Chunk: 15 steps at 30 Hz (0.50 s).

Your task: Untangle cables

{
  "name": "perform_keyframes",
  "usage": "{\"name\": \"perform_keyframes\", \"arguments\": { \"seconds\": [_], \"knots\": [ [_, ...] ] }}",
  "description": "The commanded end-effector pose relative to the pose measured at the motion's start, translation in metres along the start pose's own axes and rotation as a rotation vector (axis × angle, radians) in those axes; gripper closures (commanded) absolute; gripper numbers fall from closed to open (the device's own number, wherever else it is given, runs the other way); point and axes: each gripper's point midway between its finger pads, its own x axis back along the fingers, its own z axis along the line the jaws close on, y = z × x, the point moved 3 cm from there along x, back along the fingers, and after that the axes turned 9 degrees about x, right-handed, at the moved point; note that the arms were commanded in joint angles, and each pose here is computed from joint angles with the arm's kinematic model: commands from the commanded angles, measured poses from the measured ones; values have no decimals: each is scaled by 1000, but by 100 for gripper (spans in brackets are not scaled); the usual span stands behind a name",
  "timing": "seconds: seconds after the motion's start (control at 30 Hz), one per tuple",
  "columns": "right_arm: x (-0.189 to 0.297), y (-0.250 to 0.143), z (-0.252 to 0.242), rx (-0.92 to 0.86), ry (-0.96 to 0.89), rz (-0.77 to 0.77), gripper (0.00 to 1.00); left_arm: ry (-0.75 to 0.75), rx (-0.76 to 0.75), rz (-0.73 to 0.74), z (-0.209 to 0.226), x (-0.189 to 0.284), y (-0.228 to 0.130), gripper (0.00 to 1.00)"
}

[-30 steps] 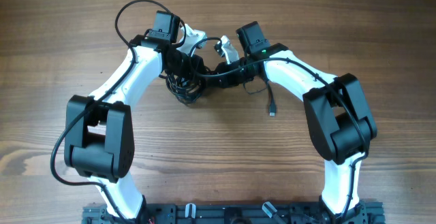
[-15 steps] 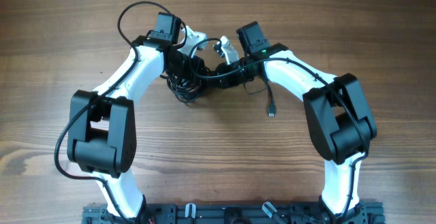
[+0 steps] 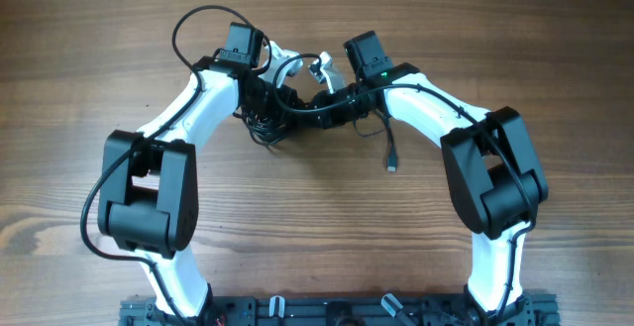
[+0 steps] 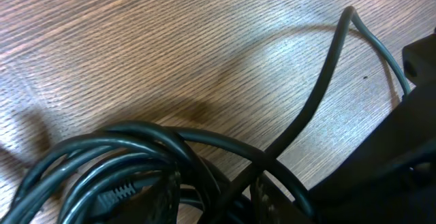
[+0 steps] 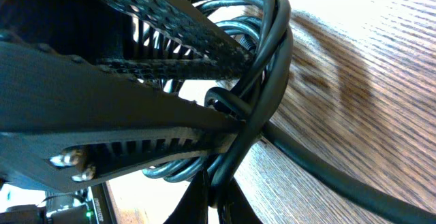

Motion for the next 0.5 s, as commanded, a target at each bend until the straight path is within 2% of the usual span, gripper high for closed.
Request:
{"name": "perform_keyframes", "arguments": {
  "seconds": [0.0, 0.23, 0.47],
  "knots": [
    [10, 9, 20, 36, 63, -31, 96, -13, -19, 31, 2, -11, -9, 69],
    [10, 9, 19, 35, 62, -31, 96, -12, -20, 27, 3, -11, -8, 87],
    [10, 9, 18, 33, 48, -30, 96, -13, -26, 13, -1, -3, -6, 92]
  ]
}}
